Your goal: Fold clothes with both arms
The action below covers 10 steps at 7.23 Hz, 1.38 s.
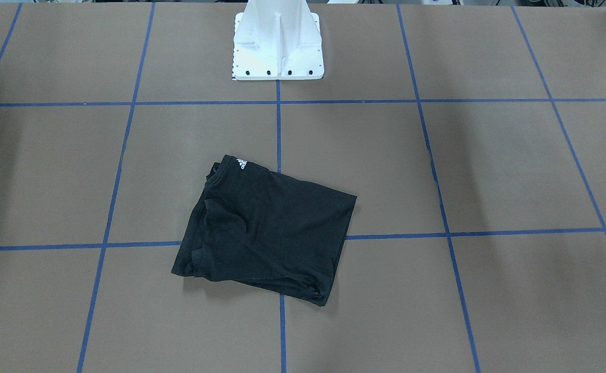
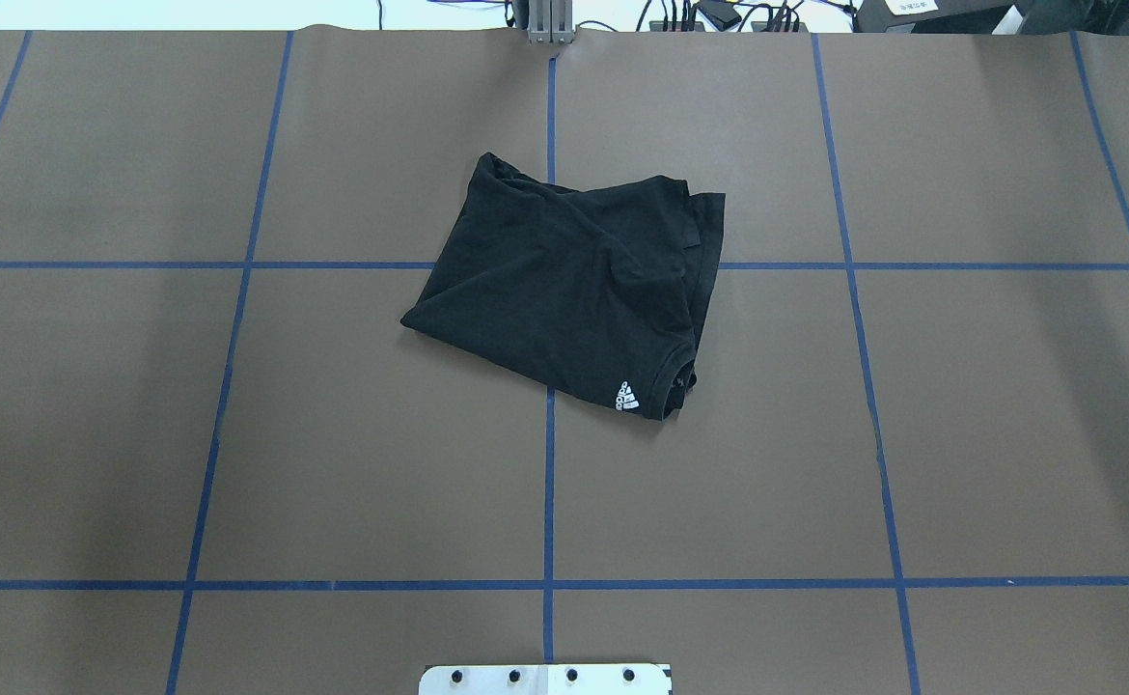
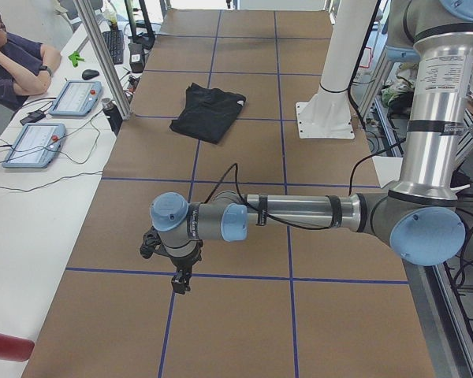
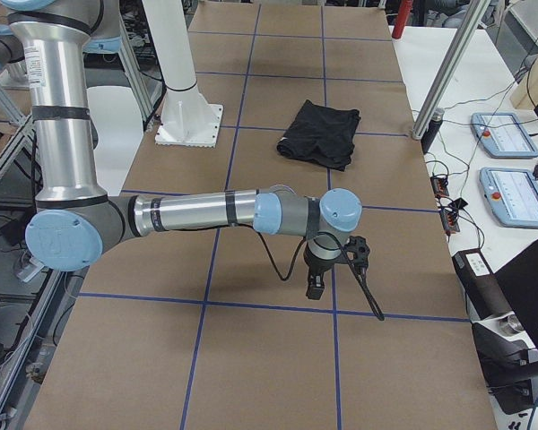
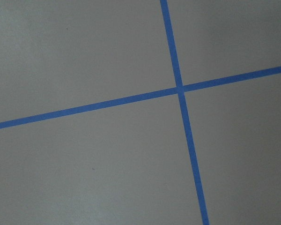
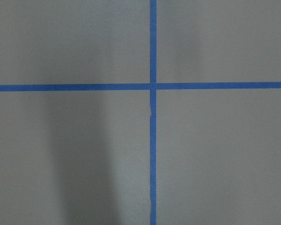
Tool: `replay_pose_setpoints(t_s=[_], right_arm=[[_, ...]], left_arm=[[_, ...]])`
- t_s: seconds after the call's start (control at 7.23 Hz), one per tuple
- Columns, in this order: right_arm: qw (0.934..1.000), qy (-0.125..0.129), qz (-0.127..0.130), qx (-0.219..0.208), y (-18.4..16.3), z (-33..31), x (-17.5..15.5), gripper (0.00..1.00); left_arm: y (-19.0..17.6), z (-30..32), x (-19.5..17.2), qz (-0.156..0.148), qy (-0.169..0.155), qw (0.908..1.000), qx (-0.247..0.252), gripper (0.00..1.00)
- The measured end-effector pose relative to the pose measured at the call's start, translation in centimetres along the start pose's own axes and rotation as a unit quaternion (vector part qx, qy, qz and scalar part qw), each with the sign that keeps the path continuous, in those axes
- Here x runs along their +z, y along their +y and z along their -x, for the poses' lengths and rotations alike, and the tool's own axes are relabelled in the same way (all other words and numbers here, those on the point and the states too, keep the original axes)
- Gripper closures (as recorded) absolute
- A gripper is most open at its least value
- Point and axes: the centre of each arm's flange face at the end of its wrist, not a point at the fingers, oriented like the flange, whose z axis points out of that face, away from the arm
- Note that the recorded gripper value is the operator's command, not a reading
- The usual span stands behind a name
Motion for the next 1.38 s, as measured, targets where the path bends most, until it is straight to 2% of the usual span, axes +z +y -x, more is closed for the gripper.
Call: replay_pose_setpoints(t_s=[0.83,1.24,1.38], right_arm=[[1.0000,0.002,-0.005,-0.003,0.35,-0.28,-0.15,0.00],[1.0000,0.005,-0.006,-0.001,0.35,-0.29,-0.19,0.00],[1.0000,0.005,-0.006,-0.001,0.35,-0.28,-0.20,0.00]], left_arm=[[0.15,0.05,0.10,-0.004,-0.001,1.0000,0.001,0.00],[-0.11,-0.20,-0.23,-0.010,0.000,0.9977,-0.067,0.00],[-0.19,-0.30,-0.38,-0.012,0.000,0.9971,-0.075,0.00]])
